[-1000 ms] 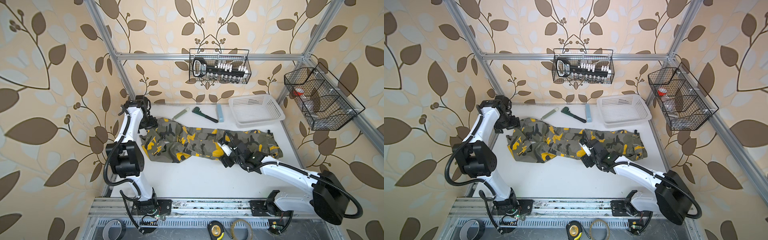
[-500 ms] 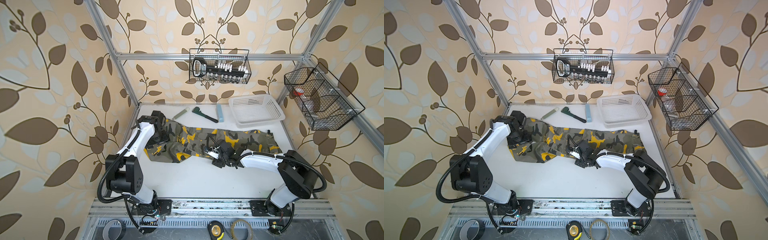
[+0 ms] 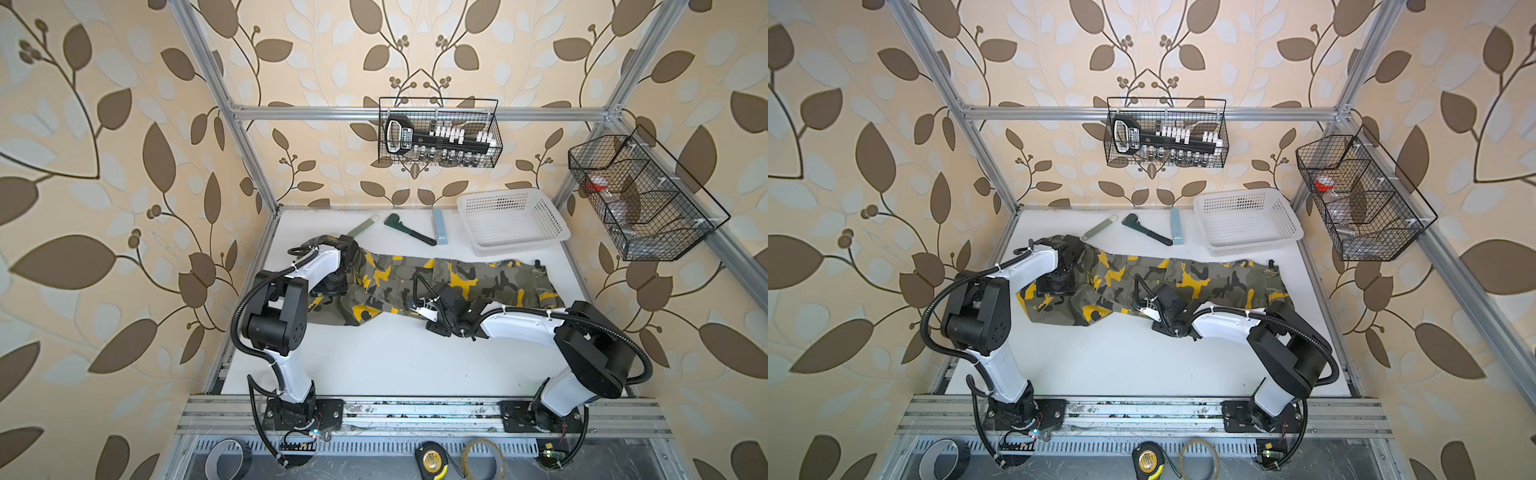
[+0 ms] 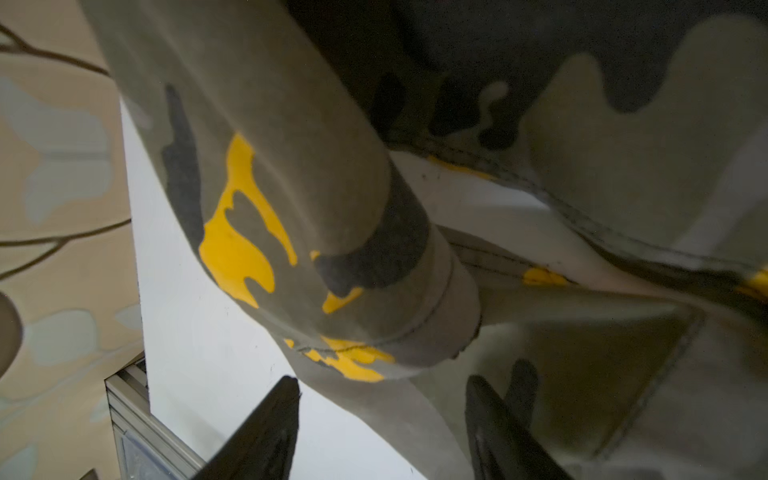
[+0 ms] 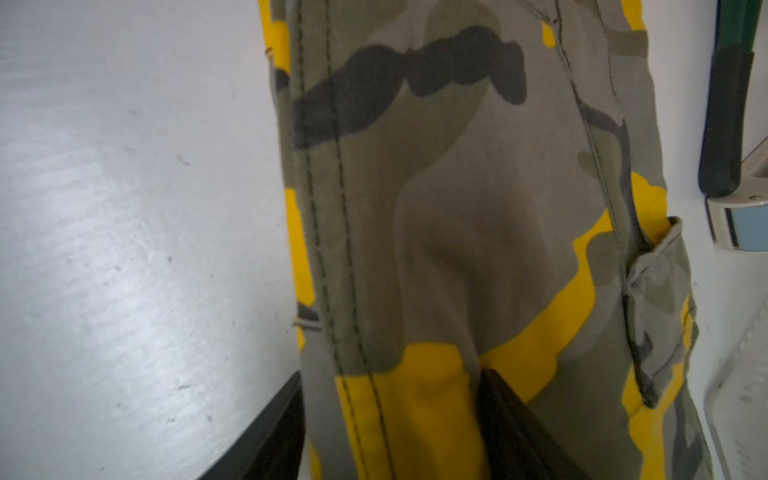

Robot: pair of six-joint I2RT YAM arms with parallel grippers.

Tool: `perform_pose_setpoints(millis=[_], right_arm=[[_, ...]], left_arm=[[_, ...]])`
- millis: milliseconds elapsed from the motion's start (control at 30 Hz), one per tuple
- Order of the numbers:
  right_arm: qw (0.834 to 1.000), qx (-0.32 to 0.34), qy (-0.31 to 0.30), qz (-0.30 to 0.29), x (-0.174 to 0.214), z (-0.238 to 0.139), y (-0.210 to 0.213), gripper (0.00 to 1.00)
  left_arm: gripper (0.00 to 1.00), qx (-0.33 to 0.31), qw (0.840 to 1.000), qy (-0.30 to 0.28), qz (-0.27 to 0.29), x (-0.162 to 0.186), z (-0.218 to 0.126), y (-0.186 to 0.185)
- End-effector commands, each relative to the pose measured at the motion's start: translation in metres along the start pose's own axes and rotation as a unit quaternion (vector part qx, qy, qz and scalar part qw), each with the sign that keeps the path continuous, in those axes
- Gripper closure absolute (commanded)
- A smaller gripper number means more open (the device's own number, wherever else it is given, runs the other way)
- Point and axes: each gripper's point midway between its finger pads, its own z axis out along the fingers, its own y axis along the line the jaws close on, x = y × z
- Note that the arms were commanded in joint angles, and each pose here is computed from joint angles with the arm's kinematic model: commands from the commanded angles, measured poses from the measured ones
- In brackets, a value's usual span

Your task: Fold and stack the trousers

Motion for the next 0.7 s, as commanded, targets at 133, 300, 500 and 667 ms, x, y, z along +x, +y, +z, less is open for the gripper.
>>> perform_pose_setpoints(millis=[133,300,500,667], right_arm=[[1.0,-0.006,0.011,-0.009,0.009,-0.001,0.006,0.47],[1.0,-0.017,0.017,-0.007,0.014,0.002,0.012,0.62],[0.999,-0.033,0.021,0.007,0.022,-0.005,0.017,0.84],[0.999,-0.034,0.024,0.018,0.03,-0.026,0.02,0.87]], left_arm=[[0.53,-0.049,0.998,-0.026,0.023,-0.028,0.004,0.015],[0.84,-0.041,0.999,-0.012,0.021,-0.034,0.008,0.022],[1.0,-0.035,0.999,-0.025,-0.01,-0.053,-0.019,0.061],[1.0,0.006,0.998,-0.031,-0.052,-0.065,-0.051,0.094]])
